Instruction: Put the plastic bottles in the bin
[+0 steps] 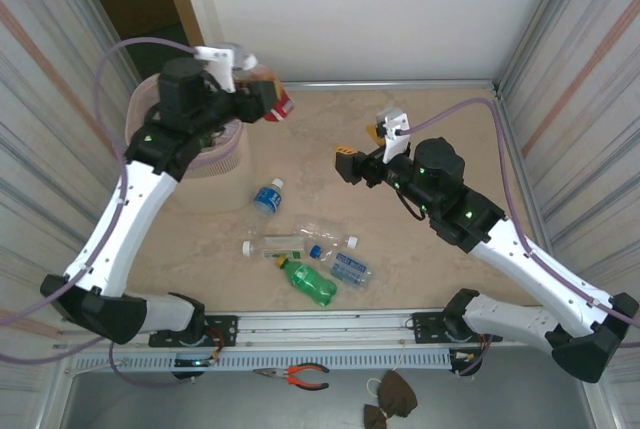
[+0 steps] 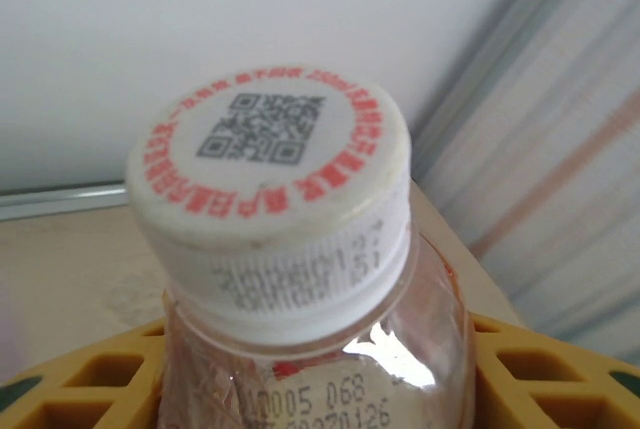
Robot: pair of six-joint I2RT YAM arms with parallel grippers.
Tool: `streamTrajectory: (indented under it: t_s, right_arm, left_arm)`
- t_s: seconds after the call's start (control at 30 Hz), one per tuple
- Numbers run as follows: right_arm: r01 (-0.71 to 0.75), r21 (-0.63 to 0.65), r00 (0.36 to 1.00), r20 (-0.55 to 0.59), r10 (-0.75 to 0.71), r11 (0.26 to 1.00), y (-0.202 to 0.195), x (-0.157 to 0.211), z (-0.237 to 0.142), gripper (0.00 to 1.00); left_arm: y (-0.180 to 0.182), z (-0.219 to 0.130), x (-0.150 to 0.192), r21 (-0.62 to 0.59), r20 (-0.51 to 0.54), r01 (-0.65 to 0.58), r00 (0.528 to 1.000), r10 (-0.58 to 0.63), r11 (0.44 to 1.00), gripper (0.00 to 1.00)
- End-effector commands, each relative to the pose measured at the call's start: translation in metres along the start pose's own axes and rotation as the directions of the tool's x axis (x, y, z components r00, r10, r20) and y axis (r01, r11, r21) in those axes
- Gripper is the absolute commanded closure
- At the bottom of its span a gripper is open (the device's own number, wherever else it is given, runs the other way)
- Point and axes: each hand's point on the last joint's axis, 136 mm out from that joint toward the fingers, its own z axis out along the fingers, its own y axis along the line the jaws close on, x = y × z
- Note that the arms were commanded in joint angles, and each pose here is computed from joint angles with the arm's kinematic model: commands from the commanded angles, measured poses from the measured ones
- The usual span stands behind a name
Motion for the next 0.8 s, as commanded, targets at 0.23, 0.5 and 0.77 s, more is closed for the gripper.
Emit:
streamTrajectory:
  t_s: [0.23, 0.5, 0.77]
  right_arm:
    - [-0.001, 0.033, 1.0, 0.006, 0.001, 0.999, -0.008, -0.004, -0.005, 0.17]
    - [-0.001, 0.035, 1.0, 0.002, 0.001, 0.999, -0.008, -0.004, -0.004, 0.17]
    - [-0.005, 0.051, 1.0, -0.004, 0.005, 0.999, -0.012, -0.002, -0.007, 0.17]
  left_arm:
    - [0.104, -0.046, -0.031, -0.301, 0.209, 0.31, 0.944, -0.255, 0.902, 0.52]
    - [0.171, -0.049, -0.014, -0.428, 0.288, 0.535, 0.844, -0.451, 0.728, 0.53]
    - [0.213, -0.027, 0.001, -0.438, 0.33, 0.673, 0.737, -0.59, 0.596, 0.53]
